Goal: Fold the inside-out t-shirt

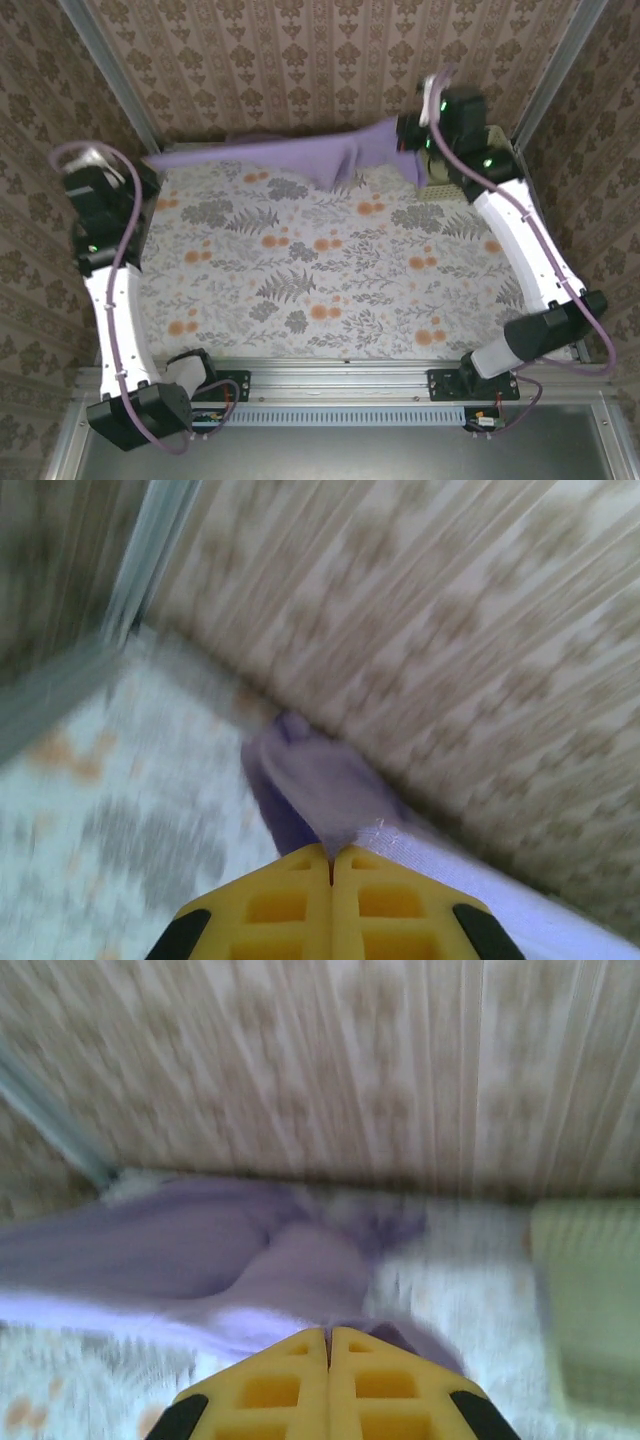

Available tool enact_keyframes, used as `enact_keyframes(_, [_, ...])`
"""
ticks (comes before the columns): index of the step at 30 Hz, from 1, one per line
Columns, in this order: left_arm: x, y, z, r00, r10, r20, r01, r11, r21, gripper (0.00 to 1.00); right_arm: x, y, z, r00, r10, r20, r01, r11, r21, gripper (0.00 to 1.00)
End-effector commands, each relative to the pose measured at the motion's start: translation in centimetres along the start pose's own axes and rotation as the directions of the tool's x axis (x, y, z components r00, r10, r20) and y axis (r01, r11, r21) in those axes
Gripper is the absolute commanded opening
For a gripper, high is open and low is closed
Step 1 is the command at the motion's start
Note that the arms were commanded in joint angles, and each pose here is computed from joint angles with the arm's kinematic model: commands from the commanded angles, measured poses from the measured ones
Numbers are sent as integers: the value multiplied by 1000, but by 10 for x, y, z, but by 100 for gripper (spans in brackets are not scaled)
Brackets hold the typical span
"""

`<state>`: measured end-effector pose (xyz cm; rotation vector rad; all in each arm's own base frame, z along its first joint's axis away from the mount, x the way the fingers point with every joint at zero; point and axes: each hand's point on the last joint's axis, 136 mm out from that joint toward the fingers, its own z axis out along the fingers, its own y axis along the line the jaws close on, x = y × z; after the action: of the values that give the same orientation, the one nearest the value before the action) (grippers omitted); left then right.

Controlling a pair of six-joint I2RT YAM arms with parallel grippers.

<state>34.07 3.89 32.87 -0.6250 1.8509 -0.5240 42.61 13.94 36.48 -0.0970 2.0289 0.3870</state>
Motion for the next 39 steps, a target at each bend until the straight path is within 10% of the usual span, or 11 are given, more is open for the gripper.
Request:
enact_keyframes(1, [74, 33, -3, 986, -85, -144, 83, 996, -20, 0, 64, -8, -16, 994, 105, -43, -106, 994, -23, 0])
enact_keyframes(8, [217, 106, -42, 879, -224, -422, 140, 965, -221, 0, 252, -59, -44, 886, 327, -328, -279, 942, 187, 0])
enact_keyframes(15, [271, 121, -65, 818, -372, -439, 263, 920, -290, 0, 322, -80, -92, 792, 532, -299, -441, 838, 321, 0])
enact_keyframes(22, [277, 136, -95, 846, -401, -352, 275, 893, -356, 0, 334, -95, -133, 755, 627, -191, -520, 751, 406, 0])
enact_keyframes(25, [279, 137, -102, 844, -404, -353, 273, 890, -367, 19, 341, -94, -133, 743, 636, -208, -523, 746, 412, 0])
enact_keyframes(30, [261, 122, -110, 865, -388, -318, 286, 902, -323, 66, 317, -101, -136, 787, 597, -157, -489, 758, 431, 57])
enact_keyframes(39, [163, 60, -62, 942, -169, -291, 112, 973, -203, 79, 203, -73, -95, 913, 378, -152, -319, 894, 314, 74])
